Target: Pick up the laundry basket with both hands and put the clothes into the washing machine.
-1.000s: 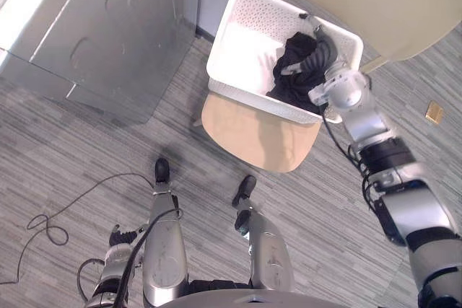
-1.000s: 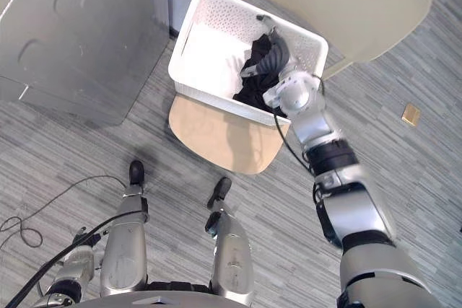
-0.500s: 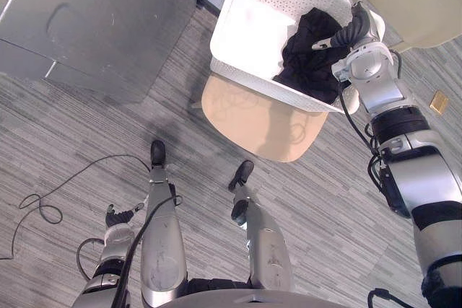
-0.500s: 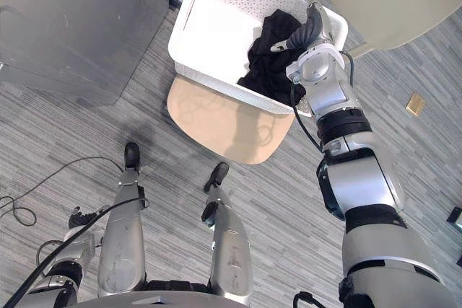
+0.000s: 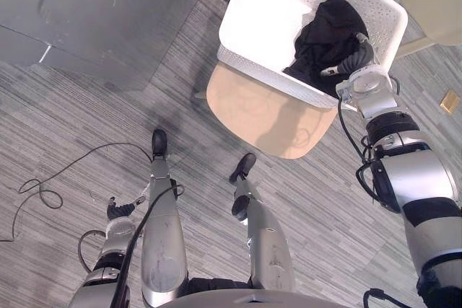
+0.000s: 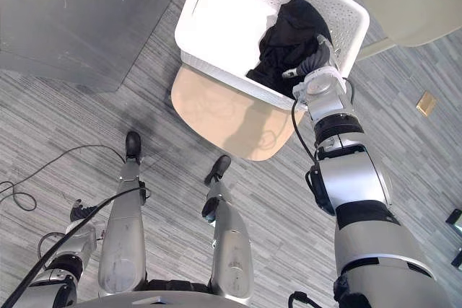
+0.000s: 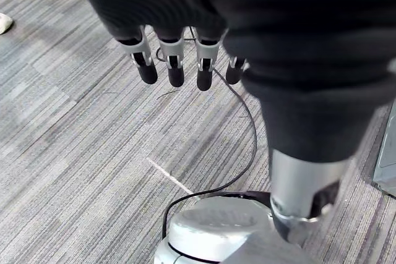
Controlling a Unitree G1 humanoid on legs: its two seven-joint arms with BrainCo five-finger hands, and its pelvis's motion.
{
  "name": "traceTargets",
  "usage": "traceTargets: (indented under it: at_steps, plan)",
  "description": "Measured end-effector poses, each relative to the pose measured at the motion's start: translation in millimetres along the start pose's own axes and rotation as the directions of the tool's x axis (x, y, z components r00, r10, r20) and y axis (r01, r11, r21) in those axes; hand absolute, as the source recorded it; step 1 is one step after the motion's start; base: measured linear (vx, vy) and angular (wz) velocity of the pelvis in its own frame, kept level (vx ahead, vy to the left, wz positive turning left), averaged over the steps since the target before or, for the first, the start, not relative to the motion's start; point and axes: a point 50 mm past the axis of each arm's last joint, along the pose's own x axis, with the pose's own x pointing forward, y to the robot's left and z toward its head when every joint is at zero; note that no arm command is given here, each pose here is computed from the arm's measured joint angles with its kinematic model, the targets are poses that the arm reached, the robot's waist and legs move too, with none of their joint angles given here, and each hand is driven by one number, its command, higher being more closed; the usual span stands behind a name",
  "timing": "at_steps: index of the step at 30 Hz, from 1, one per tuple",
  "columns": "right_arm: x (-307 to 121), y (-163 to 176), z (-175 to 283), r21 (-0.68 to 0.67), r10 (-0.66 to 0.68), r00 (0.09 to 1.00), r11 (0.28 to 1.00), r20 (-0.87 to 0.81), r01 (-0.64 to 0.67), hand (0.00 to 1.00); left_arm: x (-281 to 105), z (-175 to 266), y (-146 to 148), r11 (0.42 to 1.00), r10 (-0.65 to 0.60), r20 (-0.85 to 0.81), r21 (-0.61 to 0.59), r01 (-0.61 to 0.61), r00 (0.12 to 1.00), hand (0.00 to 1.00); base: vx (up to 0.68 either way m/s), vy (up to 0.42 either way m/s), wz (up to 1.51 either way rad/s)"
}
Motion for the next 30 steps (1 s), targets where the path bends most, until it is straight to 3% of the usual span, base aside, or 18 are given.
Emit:
traceTargets:
  at_steps: [8,13,20,27,28,30]
  plan:
    - [6,-42,6,-0.055,-0.103,0.994,0.993,0.027,0.104,0.00,-4,29,-21,0.998,-0.061,0.102,-0.015,0.062,0.993,0.00,0.00,0.001,-0.01]
    - [5,-64,23,-0.127,-0.162,0.980,0.976,0.117,0.176,0.00,-17,63,-36,0.987,-0.097,0.245,-0.101,0.124,0.965,0.00,0.01,0.007,-0.04]
    - [0,-75,45,-0.176,-0.182,0.957,0.959,0.227,0.224,0.00,-29,78,-56,0.967,-0.141,0.299,-0.161,0.195,0.944,0.00,0.00,0.012,-0.03]
    - [0,-81,41,-0.192,-0.190,0.956,0.953,0.225,0.234,0.00,-31,79,-61,0.963,-0.163,0.304,-0.157,0.218,0.939,0.00,0.01,0.013,0.09]
    - [0,-80,40,-0.190,-0.190,0.956,0.954,0.224,0.234,1.00,-32,79,-62,0.962,-0.166,0.304,-0.157,0.221,0.938,0.00,0.01,0.010,0.07]
    - [0,-78,38,-0.187,-0.184,0.959,0.956,0.218,0.226,1.00,-32,79,-62,0.962,-0.168,0.304,-0.157,0.223,0.938,0.00,0.00,0.002,0.03]
